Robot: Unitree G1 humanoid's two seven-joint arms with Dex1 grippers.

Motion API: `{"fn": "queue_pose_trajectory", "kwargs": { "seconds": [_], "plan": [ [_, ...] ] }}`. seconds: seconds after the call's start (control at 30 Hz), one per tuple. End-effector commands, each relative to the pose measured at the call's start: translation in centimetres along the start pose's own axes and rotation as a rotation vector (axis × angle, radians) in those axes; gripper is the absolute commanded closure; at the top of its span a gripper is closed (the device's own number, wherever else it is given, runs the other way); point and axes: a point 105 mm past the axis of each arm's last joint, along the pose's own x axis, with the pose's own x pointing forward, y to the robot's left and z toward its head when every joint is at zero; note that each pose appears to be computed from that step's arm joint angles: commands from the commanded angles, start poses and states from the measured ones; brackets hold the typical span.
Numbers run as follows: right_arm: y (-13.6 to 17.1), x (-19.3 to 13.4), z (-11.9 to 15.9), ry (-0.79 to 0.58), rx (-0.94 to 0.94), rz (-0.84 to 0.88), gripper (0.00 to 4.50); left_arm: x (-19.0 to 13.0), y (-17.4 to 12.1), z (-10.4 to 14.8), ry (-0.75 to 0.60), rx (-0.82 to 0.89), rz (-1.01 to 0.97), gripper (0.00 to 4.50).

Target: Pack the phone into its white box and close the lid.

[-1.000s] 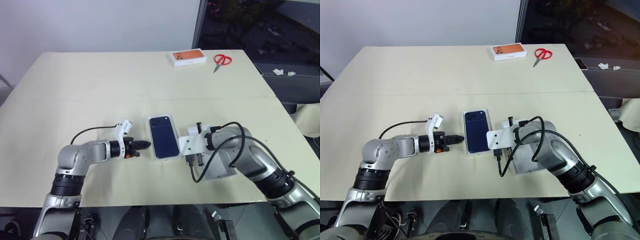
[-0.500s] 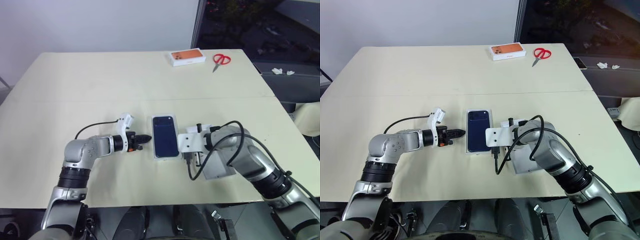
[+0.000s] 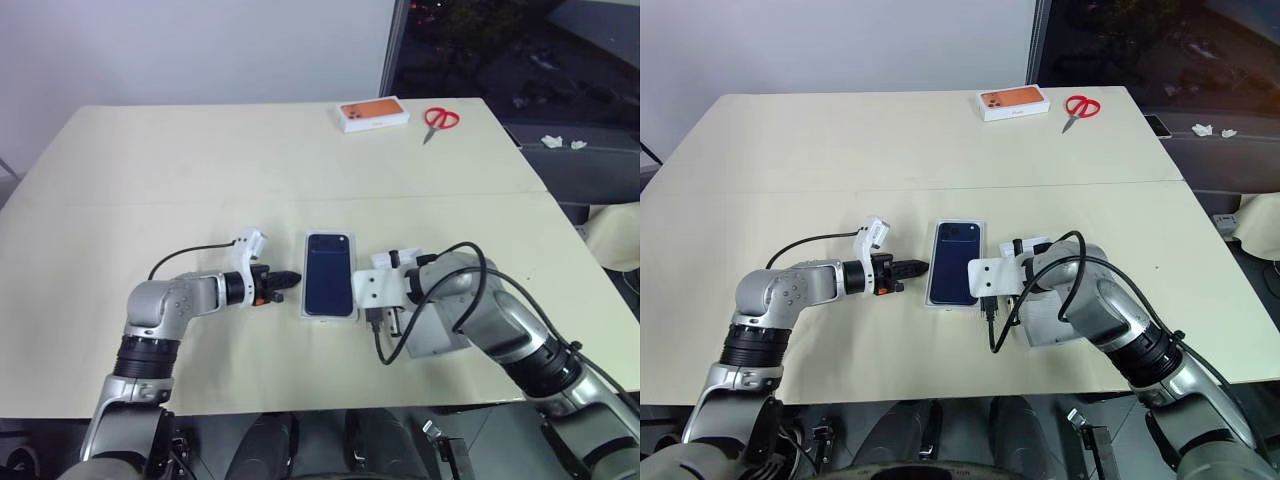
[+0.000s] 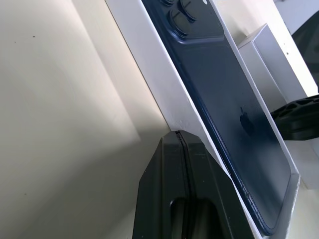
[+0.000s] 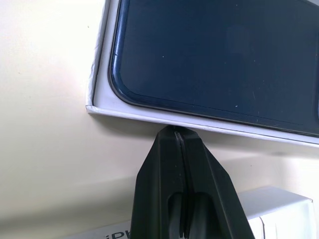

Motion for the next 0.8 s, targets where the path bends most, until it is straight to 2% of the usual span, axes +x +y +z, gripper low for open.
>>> {"fn": "queue_pose_trajectory", "kwargs": {
  "seconds": [0.03, 0.1, 0.3, 0.33, 0.4, 0.43, 0.6, 0.67, 0.73, 0.8],
  "plan": [
    [-0.9, -1.4, 0.7, -0.059, 0.045, -0.009, 4.47, -1.1, -1.1, 1.2, -0.048, 0.046, -0.044, 4.50],
    [-1.3, -2.7, 0.9, -0.095, 0.126, 0.005, 4.47, -2.0, -1.1, 1.2, -0.051, 0.064, -0.040, 4.50],
    [-3.7, -5.6, 1.7, -0.210, 0.231, -0.113, 4.47, -5.1, -0.5, 1.5, -0.055, 0.126, -0.012, 4.50],
    [-3.6, -5.8, 2.1, -0.249, 0.266, -0.116, 4.50, -5.6, -0.4, 1.9, -0.071, 0.150, -0.005, 3.97],
    [-3.4, -6.1, 2.4, -0.283, 0.317, -0.111, 3.98, -6.2, -0.3, 2.2, -0.084, 0.185, -0.002, 3.28],
    [-3.6, -6.2, 2.1, -0.281, 0.383, -0.138, 3.60, -6.7, -0.4, 2.5, -0.092, 0.209, -0.006, 2.69],
    [-3.7, -7.0, 0.9, -0.219, 0.630, -0.181, 1.06, -8.5, -0.9, 3.8, -0.138, 0.283, -0.070, 0.14],
    [-3.2, -7.1, 1.2, -0.232, 0.728, -0.144, 0.07, -8.9, -0.7, 4.0, -0.143, 0.314, -0.070, 0.00],
    [-2.7, -7.2, 1.1, -0.228, 0.801, -0.120, 0.07, -9.2, -0.7, 4.1, -0.148, 0.336, -0.075, 0.00],
    [-2.3, -7.2, 0.4, -0.186, 0.798, -0.148, 0.07, -9.5, -1.0, 4.3, -0.152, 0.415, -0.082, 0.00]
  ]
}}
